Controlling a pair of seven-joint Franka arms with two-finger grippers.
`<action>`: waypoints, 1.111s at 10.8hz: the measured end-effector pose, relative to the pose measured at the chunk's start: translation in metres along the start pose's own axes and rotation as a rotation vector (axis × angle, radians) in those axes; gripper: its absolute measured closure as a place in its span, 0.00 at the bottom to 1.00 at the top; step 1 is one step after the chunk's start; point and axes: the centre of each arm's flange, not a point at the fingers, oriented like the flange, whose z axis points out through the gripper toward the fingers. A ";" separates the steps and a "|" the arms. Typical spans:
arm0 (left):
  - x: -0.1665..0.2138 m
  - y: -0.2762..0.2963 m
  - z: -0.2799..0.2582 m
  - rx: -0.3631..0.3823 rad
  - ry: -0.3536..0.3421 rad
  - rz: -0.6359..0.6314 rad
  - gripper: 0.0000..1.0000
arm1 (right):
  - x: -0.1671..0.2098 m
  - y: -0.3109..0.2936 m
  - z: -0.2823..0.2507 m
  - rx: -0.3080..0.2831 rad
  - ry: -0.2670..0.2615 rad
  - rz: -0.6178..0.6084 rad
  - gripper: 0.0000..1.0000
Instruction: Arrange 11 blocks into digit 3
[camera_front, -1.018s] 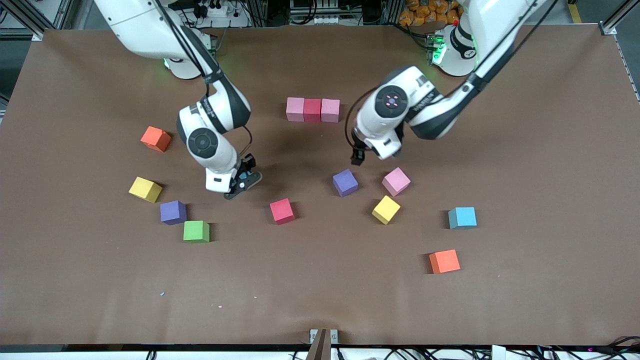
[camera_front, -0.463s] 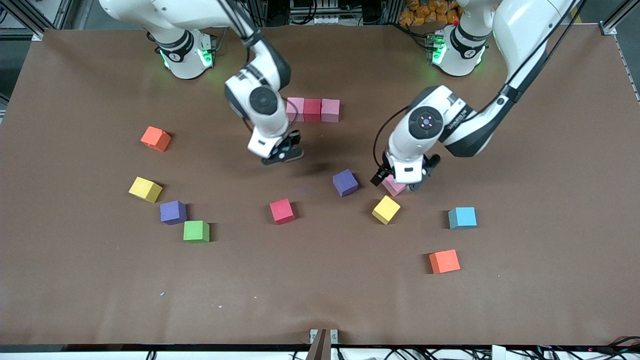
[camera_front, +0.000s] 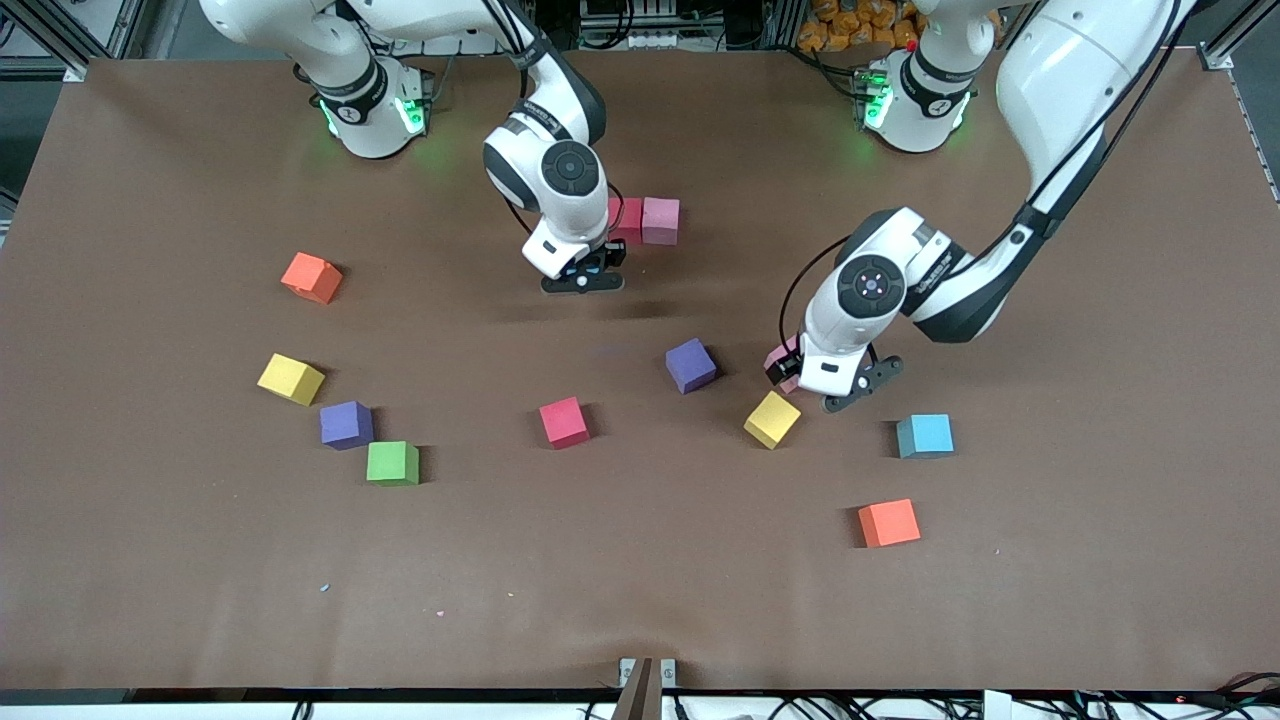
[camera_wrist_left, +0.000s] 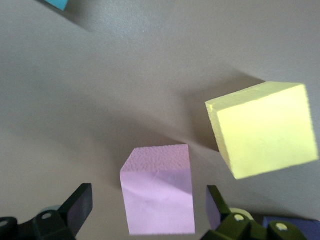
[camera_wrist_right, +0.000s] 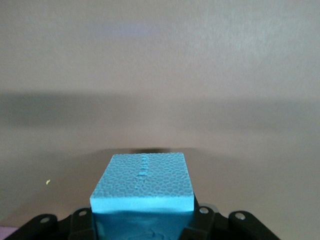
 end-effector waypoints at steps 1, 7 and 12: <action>0.000 0.001 0.008 -0.004 -0.012 0.002 0.00 | -0.003 0.001 0.005 0.008 0.001 0.019 0.41; -0.004 0.004 0.026 0.001 -0.045 -0.002 0.01 | -0.019 -0.002 0.019 0.041 -0.028 0.057 0.41; -0.005 0.010 0.020 -0.006 -0.039 -0.153 0.42 | -0.026 -0.002 0.026 0.036 -0.030 0.049 0.41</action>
